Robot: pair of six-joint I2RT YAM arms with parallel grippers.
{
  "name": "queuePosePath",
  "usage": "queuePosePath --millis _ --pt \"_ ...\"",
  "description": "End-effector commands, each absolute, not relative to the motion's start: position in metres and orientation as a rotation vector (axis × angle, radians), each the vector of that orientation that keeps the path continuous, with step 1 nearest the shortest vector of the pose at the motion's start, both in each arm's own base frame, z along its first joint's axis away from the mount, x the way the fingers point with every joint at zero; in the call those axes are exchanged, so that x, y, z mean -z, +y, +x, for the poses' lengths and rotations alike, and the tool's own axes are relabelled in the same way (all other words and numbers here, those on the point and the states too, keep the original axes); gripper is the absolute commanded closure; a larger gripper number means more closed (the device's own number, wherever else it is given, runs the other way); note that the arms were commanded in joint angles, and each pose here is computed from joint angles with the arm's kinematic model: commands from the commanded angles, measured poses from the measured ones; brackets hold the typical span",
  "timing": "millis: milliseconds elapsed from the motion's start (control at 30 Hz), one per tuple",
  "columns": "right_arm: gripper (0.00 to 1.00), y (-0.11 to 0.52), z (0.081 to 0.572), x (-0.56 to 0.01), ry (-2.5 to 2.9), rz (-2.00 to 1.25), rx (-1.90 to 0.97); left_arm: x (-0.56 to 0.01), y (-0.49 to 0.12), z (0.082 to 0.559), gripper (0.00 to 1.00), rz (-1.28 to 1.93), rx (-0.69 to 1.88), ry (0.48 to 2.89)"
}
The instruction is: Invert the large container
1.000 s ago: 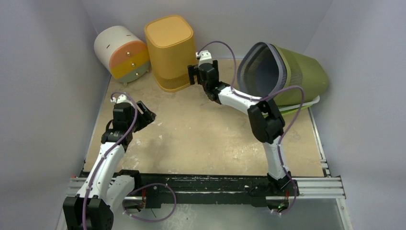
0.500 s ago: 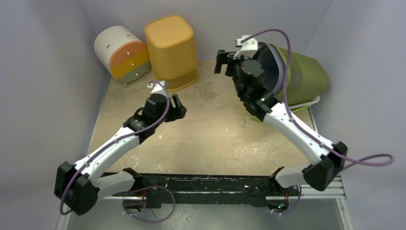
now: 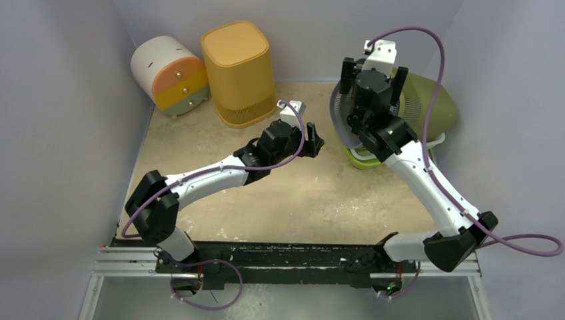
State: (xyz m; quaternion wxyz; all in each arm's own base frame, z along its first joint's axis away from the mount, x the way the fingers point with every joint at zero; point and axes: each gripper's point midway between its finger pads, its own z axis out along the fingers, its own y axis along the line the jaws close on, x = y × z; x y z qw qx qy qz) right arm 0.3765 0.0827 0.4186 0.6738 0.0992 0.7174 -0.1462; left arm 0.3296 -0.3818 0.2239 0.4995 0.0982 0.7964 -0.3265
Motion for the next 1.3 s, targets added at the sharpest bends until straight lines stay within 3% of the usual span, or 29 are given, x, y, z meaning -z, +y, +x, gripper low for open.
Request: queuePosePath --millis 0,233,600,700,833,1100,1267 --pt "0.00 0.041 0.364 -0.427 1.602 0.303 0.507 -0.236 -0.369 0.320 0.34 0.197 0.838 1.855" --pt "0.05 0.017 0.388 -0.394 1.703 0.265 0.600 -0.191 -0.338 0.281 0.34 0.166 0.869 1.928" --pt "0.19 0.016 0.399 -0.377 1.746 0.240 0.638 -0.169 -0.316 0.263 0.35 0.151 0.859 1.953" --pt "0.24 0.013 0.399 -0.371 1.756 0.243 0.667 -0.163 -0.313 0.260 0.35 0.143 0.867 1.959" --pt "0.42 0.012 0.402 -0.360 1.769 0.237 0.679 -0.155 -0.308 0.254 0.35 0.124 0.883 1.962" --pt "0.41 0.014 0.411 -0.340 1.799 0.223 0.707 -0.143 -0.292 0.245 0.36 0.105 0.861 1.982" --pt "0.48 0.011 0.411 -0.336 1.799 0.232 0.736 -0.139 -0.283 0.241 0.36 0.091 0.843 1.990"
